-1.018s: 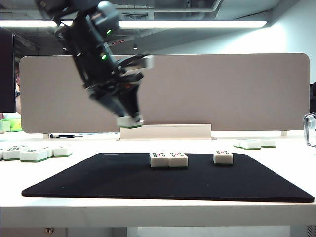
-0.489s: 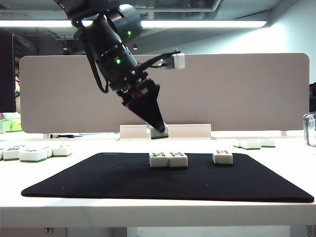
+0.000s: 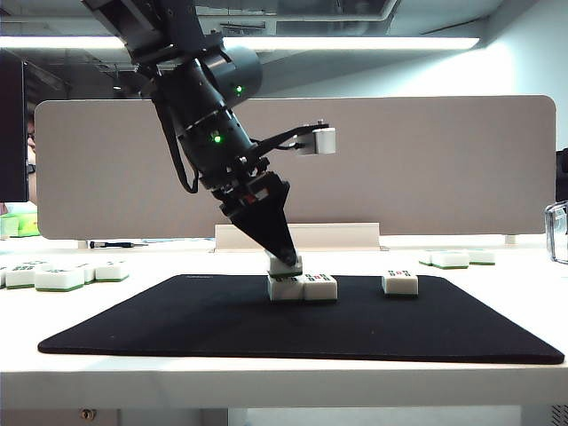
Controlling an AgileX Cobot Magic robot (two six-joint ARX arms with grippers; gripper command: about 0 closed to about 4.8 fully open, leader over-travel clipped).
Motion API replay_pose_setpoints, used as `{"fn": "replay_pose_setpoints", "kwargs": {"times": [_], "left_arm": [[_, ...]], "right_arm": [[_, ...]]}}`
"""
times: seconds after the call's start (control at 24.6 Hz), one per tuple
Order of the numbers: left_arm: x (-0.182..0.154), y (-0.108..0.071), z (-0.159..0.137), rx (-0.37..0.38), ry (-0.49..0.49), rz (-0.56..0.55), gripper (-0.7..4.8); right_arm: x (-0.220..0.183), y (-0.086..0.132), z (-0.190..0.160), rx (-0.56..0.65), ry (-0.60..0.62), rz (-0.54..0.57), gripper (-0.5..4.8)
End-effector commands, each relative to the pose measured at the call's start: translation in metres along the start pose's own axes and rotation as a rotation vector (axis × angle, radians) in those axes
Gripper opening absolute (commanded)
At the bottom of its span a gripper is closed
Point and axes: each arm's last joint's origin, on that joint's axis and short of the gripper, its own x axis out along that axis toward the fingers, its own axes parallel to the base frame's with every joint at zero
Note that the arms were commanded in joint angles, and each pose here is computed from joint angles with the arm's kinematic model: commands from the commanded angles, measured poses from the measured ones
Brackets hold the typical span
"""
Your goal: Arrange four mahjong tiles into a neat stack, creating two layers of paired tiles.
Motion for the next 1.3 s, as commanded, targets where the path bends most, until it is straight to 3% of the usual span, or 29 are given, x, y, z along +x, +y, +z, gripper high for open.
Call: {"fn": "replay_pose_setpoints", "kwargs": {"times": [0.04, 0.57, 0.73, 1.3], "left_arm": [[0.0025, 0.0021, 0.0024, 0.013, -0.026, 0.011, 2.04], [0.0054, 0.0021, -0.0002, 0.000, 0.005, 0.019, 2.16], [0.0053, 0.0019, -0.0004, -0.014, 0.006, 0.017, 3.01], [0.0055, 0.0005, 0.0008, -0.026, -0.015, -0.010, 3.01]], "right_arm": [[-0.0024, 0.0018, 0.0000, -0.014, -0.019, 0.000, -0.01], [-0.0024, 0.0018, -0.0001, -0.014, -0.019, 0.000, -0.01], [-0.0024, 0.0018, -0.0001, -0.014, -0.019, 0.000, -0.01], [-0.0024, 0.0018, -0.0001, -0.018, -0.018, -0.001, -0.01]]}}
